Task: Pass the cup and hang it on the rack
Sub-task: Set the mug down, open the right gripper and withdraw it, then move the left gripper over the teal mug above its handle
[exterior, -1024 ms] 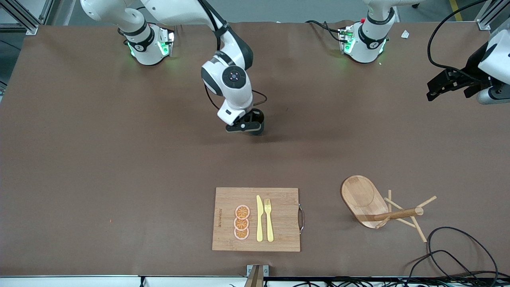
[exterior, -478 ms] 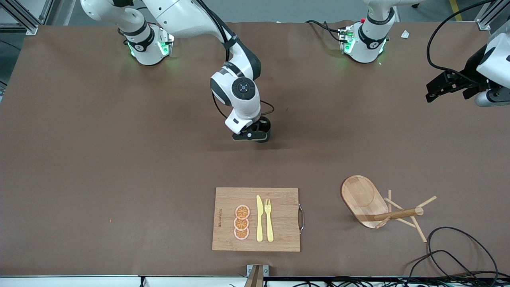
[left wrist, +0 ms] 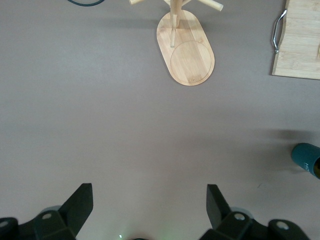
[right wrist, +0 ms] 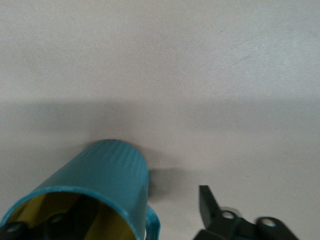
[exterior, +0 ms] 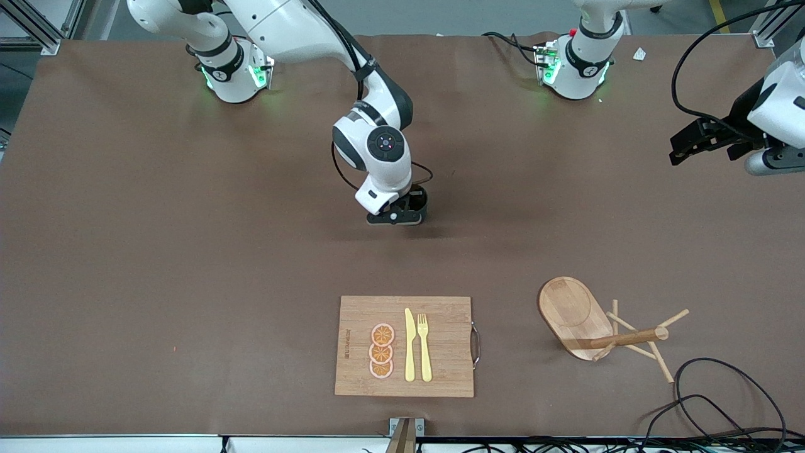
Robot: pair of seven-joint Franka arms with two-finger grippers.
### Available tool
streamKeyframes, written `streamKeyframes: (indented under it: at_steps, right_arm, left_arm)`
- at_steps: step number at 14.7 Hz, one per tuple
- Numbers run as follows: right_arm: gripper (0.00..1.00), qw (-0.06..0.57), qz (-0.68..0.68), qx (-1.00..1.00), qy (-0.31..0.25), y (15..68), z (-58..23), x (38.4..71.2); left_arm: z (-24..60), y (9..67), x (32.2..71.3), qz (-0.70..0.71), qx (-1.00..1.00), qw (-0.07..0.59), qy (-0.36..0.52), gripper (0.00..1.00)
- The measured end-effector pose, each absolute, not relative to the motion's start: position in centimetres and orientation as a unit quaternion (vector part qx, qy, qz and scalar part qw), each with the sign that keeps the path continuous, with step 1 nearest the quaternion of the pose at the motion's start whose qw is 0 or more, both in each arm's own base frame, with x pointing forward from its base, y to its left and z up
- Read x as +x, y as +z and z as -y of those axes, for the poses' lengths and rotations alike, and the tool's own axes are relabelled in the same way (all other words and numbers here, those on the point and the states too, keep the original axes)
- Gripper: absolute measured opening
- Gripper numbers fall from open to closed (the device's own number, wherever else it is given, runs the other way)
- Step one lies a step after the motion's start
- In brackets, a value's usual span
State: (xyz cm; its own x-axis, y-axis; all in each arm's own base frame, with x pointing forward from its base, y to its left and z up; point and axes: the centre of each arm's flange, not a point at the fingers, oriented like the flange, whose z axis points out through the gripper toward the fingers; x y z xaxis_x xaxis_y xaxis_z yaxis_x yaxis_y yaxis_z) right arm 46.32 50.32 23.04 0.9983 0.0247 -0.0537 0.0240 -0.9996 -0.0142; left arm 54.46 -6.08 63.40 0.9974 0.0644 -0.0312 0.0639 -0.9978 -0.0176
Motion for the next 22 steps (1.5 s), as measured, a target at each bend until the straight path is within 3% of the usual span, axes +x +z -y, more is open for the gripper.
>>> streamKeyframes:
  at_steps: [1, 5, 7, 13, 22]
  right_arm:
    - [1.00, 0.005, 0.013, -0.999, 0.030, 23.9, -50.4, 46.4]
    - [1.00, 0.000, 0.010, -0.999, 0.039, 28.8, -49.2, 47.1]
    - [1.00, -0.002, -0.001, -0.999, 0.045, 31.7, -46.3, 49.2]
    - [1.00, -0.013, 0.025, -0.997, 0.074, 41.4, -28.7, 57.2]
    - [1.00, -0.009, 0.016, -0.996, 0.083, 51.5, -2.7, 59.0]
  left_arm:
    - [6.1, 63.2, 54.6, 0.032, -0.999, 0.008, 0.017, 1.00]
    - [6.5, 62.9, 54.7, 0.028, -0.999, 0.008, 0.020, 1.00]
    - [6.7, 62.6, 54.9, 0.028, -0.999, 0.008, 0.023, 1.00]
    - [12.4, 61.9, 54.5, 0.073, -0.997, 0.011, 0.028, 1.00]
    - [27.1, 59.1, 50.9, 0.140, -0.989, 0.025, 0.031, 1.00]
